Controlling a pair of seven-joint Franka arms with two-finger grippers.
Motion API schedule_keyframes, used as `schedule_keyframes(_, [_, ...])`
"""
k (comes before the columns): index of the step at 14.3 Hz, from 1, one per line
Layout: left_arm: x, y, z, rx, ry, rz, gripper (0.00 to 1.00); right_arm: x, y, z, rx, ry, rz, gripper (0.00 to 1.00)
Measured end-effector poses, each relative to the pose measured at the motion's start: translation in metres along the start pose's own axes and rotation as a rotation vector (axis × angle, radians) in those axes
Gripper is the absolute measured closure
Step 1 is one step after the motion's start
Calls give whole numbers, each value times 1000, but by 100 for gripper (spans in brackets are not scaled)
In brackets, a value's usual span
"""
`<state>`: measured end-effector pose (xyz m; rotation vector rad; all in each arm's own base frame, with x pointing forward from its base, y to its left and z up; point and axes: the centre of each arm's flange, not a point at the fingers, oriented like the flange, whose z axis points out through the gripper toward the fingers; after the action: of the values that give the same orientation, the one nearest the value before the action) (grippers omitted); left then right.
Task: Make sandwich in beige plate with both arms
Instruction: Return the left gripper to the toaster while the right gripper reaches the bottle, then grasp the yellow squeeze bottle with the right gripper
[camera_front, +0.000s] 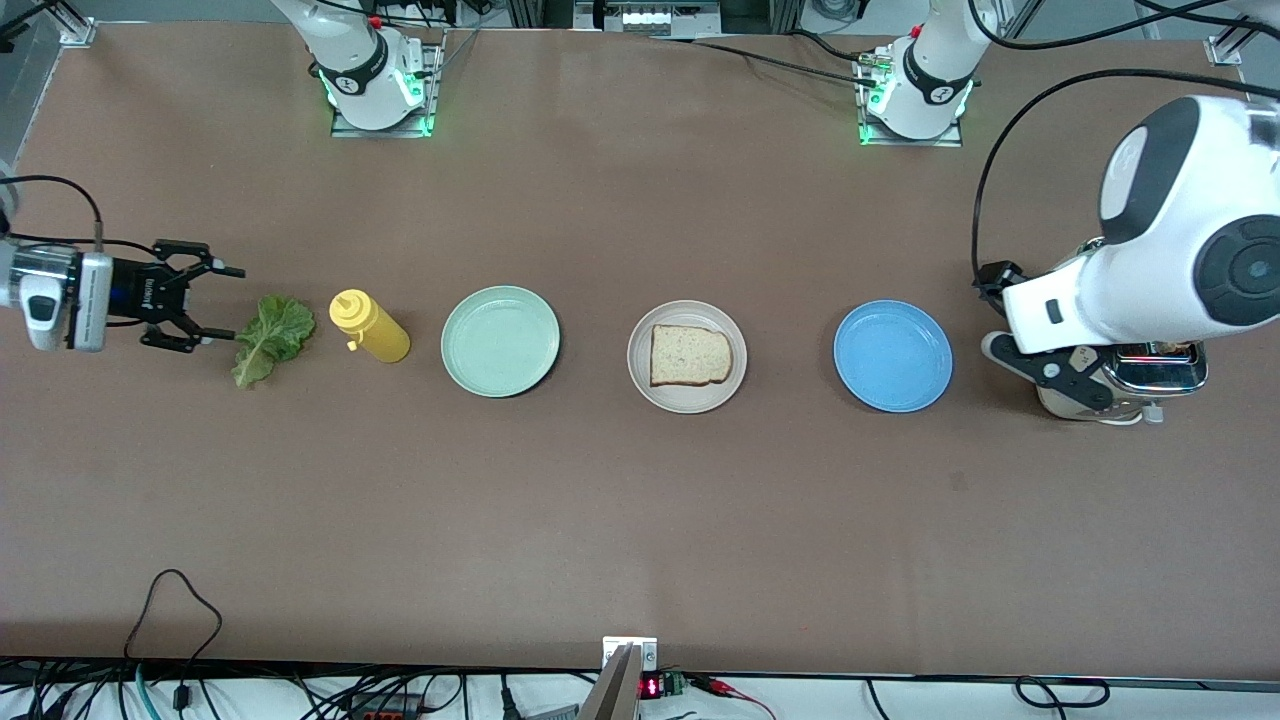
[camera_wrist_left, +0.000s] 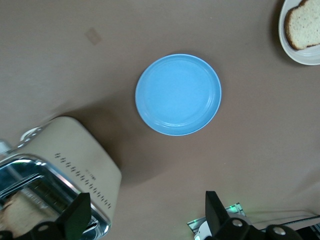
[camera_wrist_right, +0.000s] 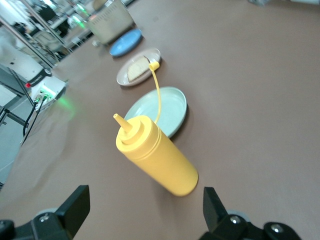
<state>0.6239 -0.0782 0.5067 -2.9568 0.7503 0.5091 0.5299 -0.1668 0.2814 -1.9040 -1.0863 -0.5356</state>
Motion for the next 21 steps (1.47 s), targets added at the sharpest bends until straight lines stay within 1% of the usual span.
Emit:
schedule_keyframes(3, [-15,-19,-22,7,22,-45,0,-37,19,39,30,117,-136,0])
schedule_keyframes(6, [-36,-37,-36,7,48,-108,0,-68,36,73,29,223,-241,0])
schedule_keyframes(8, [-59,-47,-45,-27,101,-220,0,-80,44,95,13,294,-318,0])
schedule_keyframes(10, [-85,-47,-48,-54,166,-329,0,-89,47,115,22,348,-365,0])
schedule_keyframes(13, [-108,-36,-41,-33,240,-366,0,-93,47,136,31,401,-453,0])
schedule_keyframes(14, [-112,-32,-38,-29,247,-365,0,-93,47,141,29,419,-485,0])
schedule_keyframes(16, [-118,-28,-33,-29,240,-365,0,-94,46,155,43,451,-532,0])
schedule_keyframes(19, [-116,-25,-30,-29,236,-360,0,-102,45,174,73,471,-525,0])
schedule_keyframes(21, [-114,-21,-31,-28,236,-352,0,-102,46,182,75,488,-520,0])
